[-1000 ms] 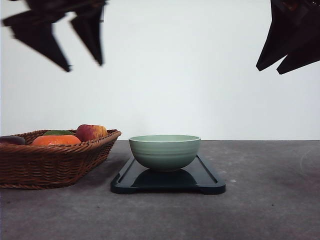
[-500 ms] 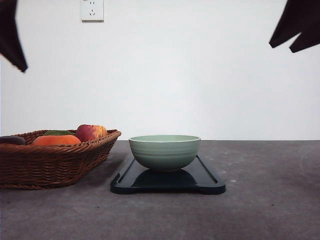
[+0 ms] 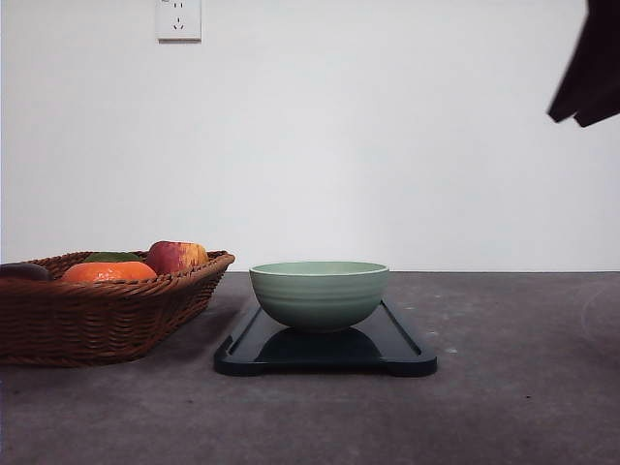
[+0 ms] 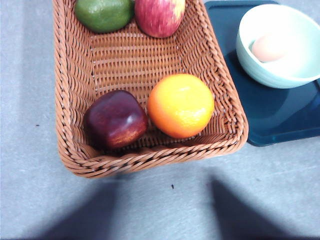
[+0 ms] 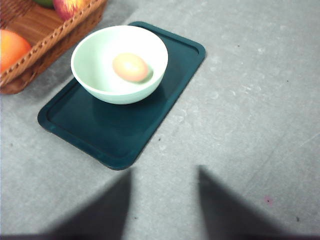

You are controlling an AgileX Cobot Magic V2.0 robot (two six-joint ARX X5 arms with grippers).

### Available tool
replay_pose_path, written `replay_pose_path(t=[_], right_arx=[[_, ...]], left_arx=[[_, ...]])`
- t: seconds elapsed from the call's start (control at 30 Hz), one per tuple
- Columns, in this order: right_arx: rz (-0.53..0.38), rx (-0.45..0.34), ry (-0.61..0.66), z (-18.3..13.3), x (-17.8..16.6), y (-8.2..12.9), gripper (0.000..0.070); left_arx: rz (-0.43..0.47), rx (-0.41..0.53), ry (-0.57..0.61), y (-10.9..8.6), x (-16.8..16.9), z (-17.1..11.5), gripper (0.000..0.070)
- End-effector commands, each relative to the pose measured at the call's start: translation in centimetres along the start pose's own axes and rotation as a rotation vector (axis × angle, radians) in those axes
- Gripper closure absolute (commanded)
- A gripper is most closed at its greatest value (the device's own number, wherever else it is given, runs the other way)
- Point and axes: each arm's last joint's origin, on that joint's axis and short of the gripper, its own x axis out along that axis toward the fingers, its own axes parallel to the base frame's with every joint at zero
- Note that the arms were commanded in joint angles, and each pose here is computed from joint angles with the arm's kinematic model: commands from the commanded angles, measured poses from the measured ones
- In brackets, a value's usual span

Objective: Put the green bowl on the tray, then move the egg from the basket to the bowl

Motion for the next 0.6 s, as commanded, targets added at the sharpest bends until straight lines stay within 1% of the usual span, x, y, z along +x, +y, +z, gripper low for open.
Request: replay_pose_path(t=[0.0, 0.2, 0.57], right_arx=[[0.008, -0.006, -0.005, 0.13, 0.10, 0.11, 0.0683], [0.011, -0.007, -0.021, 0.27, 0.07, 0.13, 0.0683], [0.006, -0.007, -0.024, 0.31, 0.07, 0.11, 0.0683]], left_arx=[[-0.004, -0.005, -0.015, -0.06, -0.22, 0.20, 0.0690], [-0.014, -0.010, -0.053, -0.04, -0.70, 0.30, 0.0700], [-0.010, -0.004, -0.063, 0.08, -0.87, 0.30, 0.0700]])
